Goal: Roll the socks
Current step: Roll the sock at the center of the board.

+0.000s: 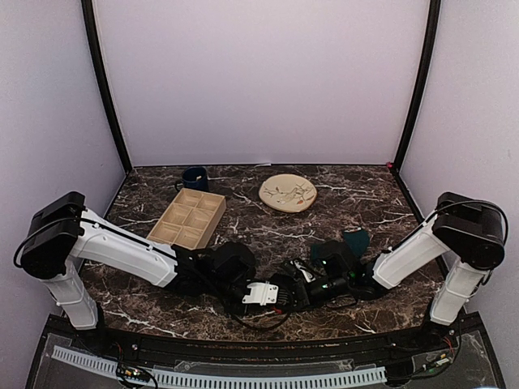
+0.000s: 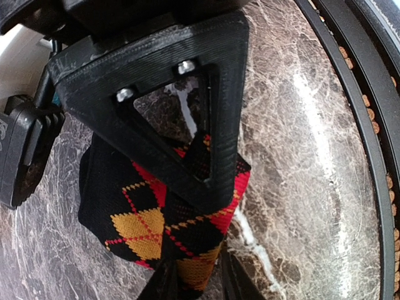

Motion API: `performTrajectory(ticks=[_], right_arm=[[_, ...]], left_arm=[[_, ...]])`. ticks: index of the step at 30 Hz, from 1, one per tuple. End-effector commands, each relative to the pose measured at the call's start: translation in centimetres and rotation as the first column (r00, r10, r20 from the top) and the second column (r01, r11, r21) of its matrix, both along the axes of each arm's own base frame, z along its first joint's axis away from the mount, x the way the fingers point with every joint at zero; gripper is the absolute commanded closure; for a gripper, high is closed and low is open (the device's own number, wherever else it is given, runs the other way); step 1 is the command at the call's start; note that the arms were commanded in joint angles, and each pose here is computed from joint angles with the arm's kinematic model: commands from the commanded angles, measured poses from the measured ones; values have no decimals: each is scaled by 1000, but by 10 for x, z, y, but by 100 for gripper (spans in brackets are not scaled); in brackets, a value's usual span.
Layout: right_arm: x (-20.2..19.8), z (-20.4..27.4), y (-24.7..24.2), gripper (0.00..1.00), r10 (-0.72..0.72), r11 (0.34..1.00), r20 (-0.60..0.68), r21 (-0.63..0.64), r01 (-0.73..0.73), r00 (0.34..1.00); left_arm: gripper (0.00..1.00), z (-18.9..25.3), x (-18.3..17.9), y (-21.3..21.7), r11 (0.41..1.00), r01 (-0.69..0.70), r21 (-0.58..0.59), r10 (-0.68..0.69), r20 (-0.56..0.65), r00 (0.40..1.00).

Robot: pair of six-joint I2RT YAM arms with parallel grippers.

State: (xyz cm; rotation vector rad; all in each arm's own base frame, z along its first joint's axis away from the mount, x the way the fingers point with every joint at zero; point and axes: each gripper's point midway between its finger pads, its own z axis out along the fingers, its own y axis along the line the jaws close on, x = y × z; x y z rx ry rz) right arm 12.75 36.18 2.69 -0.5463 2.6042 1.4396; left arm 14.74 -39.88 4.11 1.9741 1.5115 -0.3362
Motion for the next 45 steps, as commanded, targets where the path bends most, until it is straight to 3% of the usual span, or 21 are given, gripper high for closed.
performTrajectory(ticks=[1,19,22,28,31,39,45], right_arm=[[-8,-18,-13,100,-6,998,-57,-57,3,998],[-12,-18,-14,100,-1,999,-74,-53,-3,997],[-13,-19,-16,100,-2,998,-75,-61,-2,997],[-13,-22,-21,100,-13,997,-69,-82,7,998],[-10,-24,-24,94,-23,994,-52,-109,17,998],[-4,-21,-37,69,-51,984,23,-172,54,998],[3,-19,-57,63,-99,965,102,-233,120,990]], left_arm=[[72,6,-1,-8,999,34,-8,-34,57,998],[72,-10,0,-17,996,78,42,-83,118,990],[77,-15,1,-17,995,77,59,-84,123,989],[95,-19,-1,-14,992,84,92,-93,98,991],[100,-21,-5,-15,990,97,105,-104,71,992],[100,-27,-13,-15,979,113,169,-113,-12,994],[100,-23,-13,-17,975,102,198,-83,-104,991]])
